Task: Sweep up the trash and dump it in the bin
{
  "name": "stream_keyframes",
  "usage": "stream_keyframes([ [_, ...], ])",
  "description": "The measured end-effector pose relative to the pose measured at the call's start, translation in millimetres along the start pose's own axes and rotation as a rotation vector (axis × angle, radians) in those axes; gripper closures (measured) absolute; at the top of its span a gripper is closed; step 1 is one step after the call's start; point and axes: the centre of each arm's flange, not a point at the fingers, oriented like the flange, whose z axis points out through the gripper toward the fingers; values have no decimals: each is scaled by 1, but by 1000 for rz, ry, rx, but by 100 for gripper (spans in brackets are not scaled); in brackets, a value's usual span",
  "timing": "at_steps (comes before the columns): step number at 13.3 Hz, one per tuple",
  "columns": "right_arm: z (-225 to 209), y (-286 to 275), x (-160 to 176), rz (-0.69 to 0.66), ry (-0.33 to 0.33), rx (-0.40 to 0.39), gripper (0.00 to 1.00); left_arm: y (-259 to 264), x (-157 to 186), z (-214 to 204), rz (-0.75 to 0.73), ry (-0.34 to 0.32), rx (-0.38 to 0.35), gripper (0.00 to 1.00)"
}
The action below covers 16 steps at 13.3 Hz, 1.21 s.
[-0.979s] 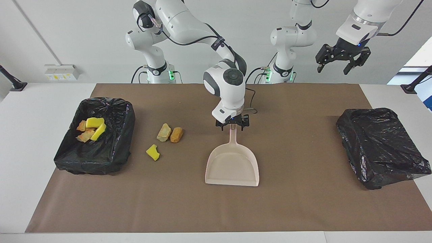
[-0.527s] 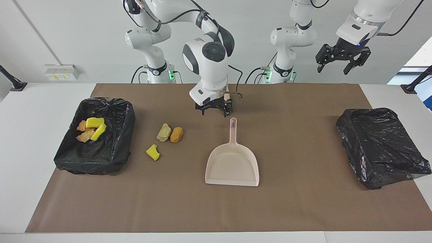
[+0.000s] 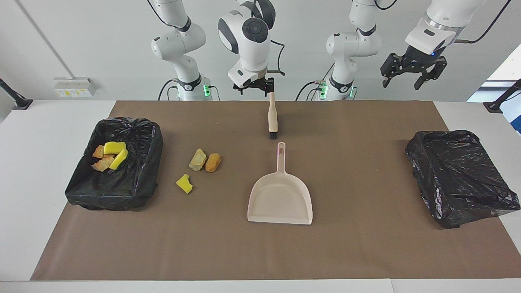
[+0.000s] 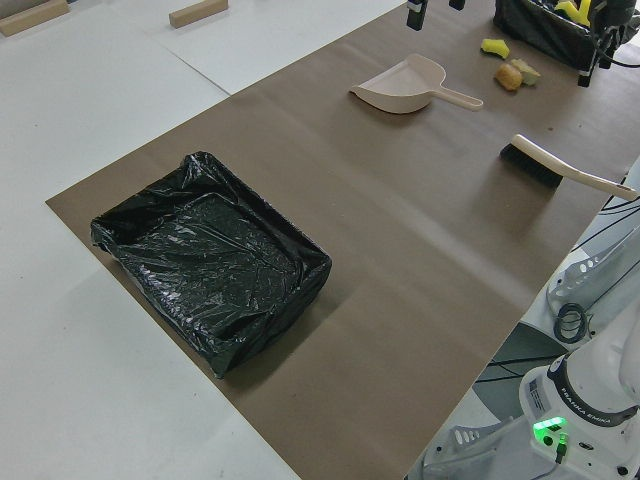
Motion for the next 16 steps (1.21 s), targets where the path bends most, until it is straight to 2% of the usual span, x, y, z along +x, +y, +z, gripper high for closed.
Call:
stream_keyframes([
  [3,31,8,-35,38,10,68,0,4,1,-1,8,6,1,0],
  [6,64,-12,-57,75,51,85,0,21,5,-4,40,48,1,0],
  [9,78,-23,-60,89,61,111,0,52,19,5,70,91,-2,0],
  [12,107,-49,-66,93,75,126,0,95,36,48,132,103,-6,0],
  [14,132,-62,-70,73,72,106,0,121,39,76,162,89,-7,0],
  [16,148,-64,-72,68,60,80,0,131,42,86,167,91,-9,0],
])
